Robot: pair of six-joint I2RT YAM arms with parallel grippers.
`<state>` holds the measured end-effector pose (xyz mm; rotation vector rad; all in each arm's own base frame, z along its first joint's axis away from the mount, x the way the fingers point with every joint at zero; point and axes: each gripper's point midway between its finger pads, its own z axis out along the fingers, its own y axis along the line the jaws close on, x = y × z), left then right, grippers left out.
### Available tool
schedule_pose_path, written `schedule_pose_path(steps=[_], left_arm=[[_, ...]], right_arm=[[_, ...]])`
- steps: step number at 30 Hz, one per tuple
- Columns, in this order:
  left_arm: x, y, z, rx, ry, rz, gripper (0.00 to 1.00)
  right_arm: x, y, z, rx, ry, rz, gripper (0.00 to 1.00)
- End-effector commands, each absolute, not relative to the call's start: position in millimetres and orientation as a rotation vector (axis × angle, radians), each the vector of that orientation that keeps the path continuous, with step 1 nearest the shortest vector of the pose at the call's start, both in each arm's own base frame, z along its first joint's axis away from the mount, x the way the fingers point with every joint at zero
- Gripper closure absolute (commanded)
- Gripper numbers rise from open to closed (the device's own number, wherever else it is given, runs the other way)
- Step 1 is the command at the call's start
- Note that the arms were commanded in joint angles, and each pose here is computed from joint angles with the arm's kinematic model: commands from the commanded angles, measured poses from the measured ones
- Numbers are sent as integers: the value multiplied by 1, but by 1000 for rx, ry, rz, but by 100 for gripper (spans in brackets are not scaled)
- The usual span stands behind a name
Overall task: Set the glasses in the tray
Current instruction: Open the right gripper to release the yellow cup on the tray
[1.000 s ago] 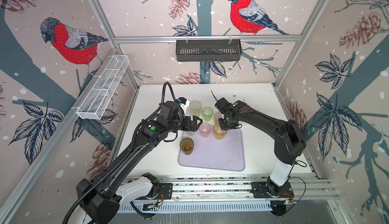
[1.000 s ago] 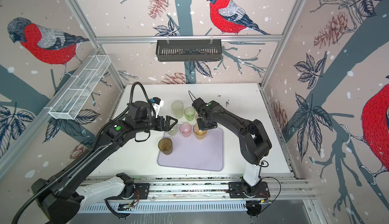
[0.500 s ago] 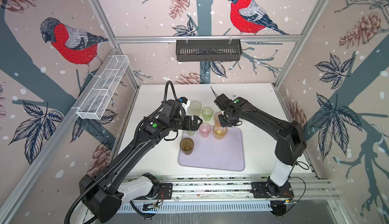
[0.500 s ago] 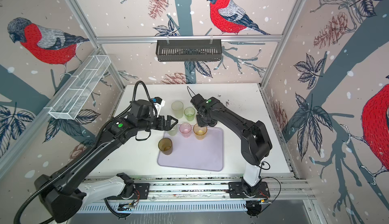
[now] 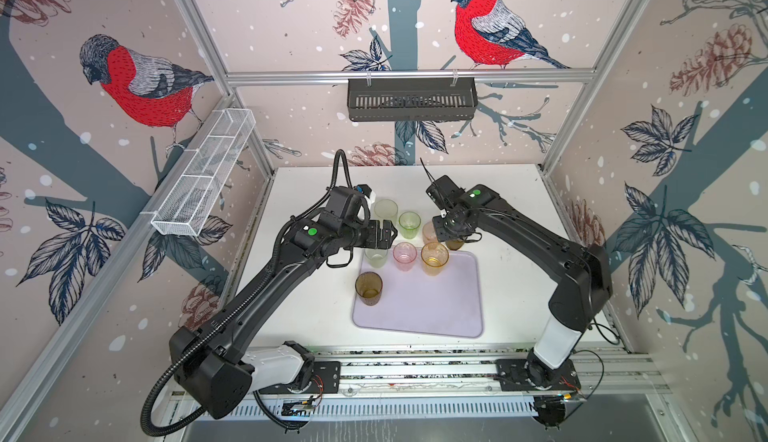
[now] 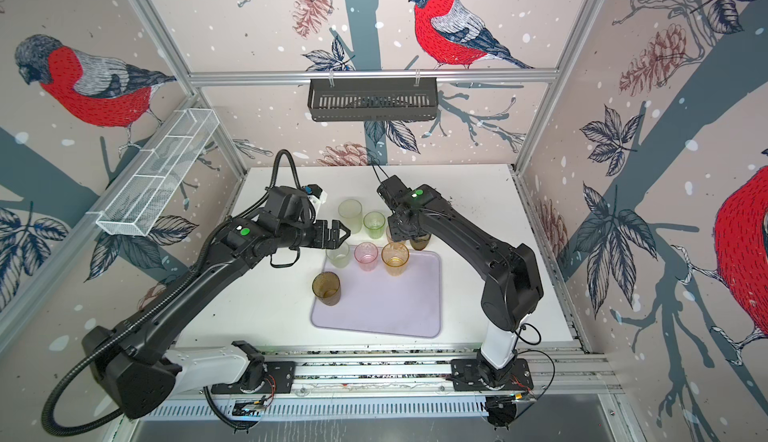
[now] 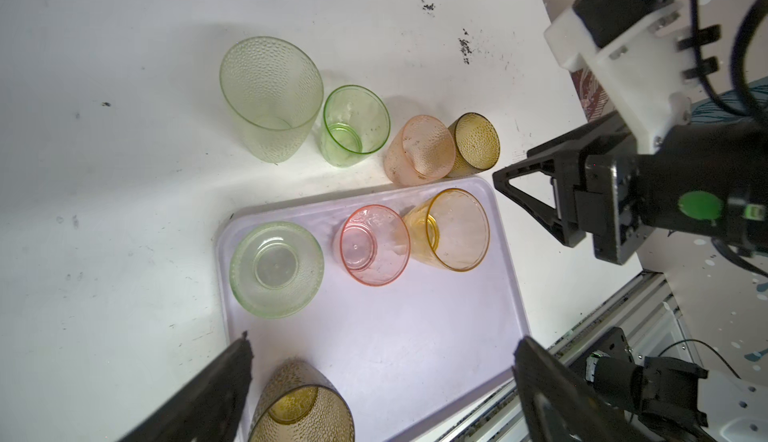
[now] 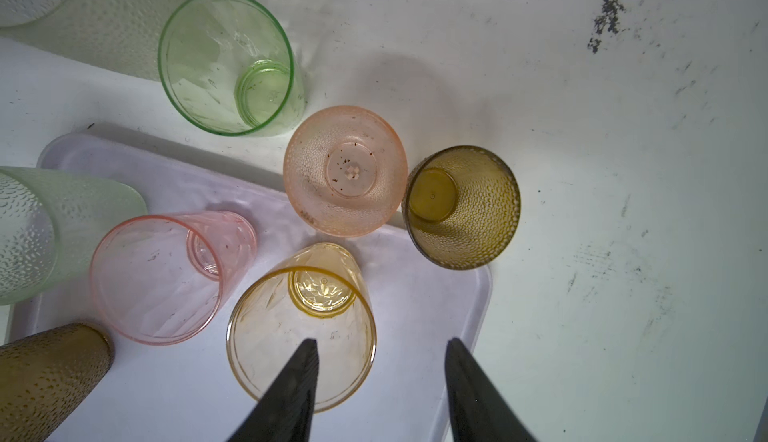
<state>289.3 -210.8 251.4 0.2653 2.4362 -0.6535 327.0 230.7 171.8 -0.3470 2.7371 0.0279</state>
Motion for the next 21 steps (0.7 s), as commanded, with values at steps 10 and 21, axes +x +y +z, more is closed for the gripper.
schedule_pose_path(steps=[10,21], left_arm=[[317,-198,257,192,2446,-580,3],[349,-187,253,127,2494,-509,6]], right_arm=[[331,240,206,-402,2559,163,34],[328,239,225,-442,2443,251,29]])
